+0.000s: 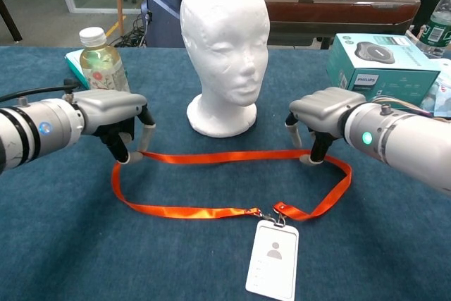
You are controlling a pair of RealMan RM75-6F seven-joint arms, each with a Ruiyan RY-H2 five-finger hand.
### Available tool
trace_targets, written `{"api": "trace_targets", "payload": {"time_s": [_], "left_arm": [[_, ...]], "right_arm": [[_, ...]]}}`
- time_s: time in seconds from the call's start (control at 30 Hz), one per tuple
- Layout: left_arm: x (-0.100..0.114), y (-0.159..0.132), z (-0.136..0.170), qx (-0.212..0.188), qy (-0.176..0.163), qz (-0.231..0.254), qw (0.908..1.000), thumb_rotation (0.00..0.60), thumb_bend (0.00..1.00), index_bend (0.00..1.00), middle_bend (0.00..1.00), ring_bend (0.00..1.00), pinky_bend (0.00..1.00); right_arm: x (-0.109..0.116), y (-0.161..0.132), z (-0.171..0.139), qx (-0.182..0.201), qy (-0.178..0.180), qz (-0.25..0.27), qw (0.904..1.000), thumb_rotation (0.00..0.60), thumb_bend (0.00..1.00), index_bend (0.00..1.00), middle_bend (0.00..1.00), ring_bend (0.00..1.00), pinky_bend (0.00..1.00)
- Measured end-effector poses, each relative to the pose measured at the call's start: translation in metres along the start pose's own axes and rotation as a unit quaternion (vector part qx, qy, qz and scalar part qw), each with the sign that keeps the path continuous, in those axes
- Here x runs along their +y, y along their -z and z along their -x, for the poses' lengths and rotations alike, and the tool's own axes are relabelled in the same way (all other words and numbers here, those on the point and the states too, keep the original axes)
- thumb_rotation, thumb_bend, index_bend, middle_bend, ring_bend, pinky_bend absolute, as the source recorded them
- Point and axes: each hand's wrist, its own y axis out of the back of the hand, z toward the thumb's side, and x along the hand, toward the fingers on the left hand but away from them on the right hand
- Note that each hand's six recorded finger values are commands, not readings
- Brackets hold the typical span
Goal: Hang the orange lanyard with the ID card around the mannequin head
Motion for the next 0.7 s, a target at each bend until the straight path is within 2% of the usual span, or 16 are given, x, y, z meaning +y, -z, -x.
{"api": "trace_targets", "payload": {"time_s": [0.7], "left_arm": [[-0.0016, 0.001, -0.0009, 0.0, 0.001, -0.004, 1.0, 0.6, 0.33, 0.6, 0.99, 1.0, 1.0]], "right_arm": [[-0.004, 0.0058, 0.0047, -0.012, -0.013, -0.003, 0.9998, 0.6, 0.39, 0.51, 1.0, 0.93, 1.0]]}}
